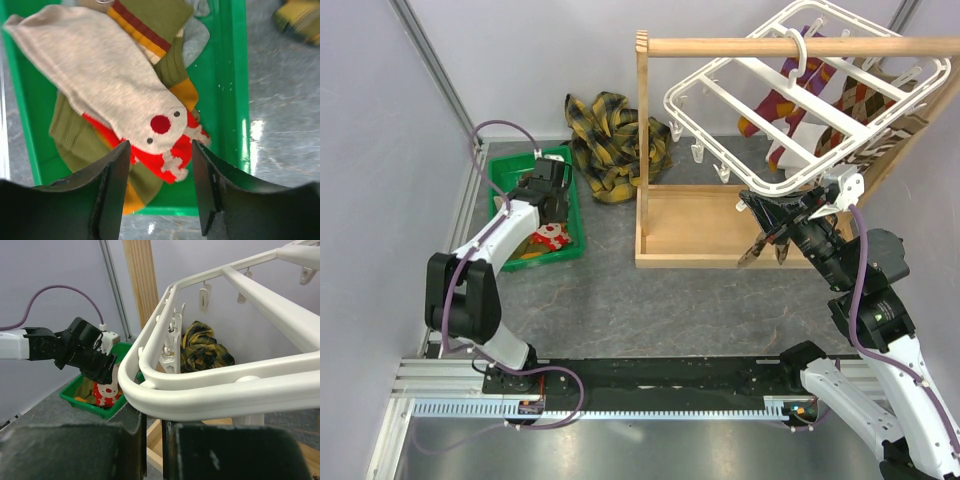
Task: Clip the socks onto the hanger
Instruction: Pick up the sock from the bin, then clamp the sock onto the hanger.
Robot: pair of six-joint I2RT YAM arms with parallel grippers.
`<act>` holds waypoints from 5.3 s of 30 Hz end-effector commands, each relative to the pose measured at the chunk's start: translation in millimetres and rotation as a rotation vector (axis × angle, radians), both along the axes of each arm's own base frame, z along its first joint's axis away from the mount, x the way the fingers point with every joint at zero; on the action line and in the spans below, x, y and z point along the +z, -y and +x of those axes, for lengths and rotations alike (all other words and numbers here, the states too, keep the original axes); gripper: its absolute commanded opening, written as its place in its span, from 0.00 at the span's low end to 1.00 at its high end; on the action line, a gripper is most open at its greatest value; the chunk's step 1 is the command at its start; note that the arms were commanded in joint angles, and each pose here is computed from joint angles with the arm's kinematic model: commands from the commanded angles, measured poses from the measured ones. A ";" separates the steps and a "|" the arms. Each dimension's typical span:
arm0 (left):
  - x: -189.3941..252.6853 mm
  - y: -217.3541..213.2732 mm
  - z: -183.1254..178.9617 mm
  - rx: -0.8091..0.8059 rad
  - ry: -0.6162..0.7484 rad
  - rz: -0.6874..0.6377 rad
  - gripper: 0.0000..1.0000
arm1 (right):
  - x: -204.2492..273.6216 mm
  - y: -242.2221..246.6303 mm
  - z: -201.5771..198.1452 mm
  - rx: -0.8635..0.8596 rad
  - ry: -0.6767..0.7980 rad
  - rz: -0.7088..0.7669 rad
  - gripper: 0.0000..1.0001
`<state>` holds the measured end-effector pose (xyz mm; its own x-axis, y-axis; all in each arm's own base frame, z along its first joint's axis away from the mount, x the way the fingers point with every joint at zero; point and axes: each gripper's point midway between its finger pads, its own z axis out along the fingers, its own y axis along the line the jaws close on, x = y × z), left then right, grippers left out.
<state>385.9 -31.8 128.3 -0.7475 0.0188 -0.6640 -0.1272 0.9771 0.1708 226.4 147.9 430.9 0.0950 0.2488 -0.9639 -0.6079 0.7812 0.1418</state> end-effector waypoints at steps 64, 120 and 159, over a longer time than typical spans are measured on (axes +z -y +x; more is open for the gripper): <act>148.3 49.9 -18.1 -0.020 0.354 -0.691 0.02 | -27.8 0.5 9.6 -0.034 -0.093 -0.039 0.01; 287.3 358.3 -145.6 -0.396 0.420 -1.752 0.02 | -32.6 -23.0 21.0 0.052 -0.228 0.174 0.01; 291.1 348.7 -147.7 -0.392 0.553 -1.699 0.02 | -28.7 -0.7 30.2 -0.090 -0.311 0.322 0.01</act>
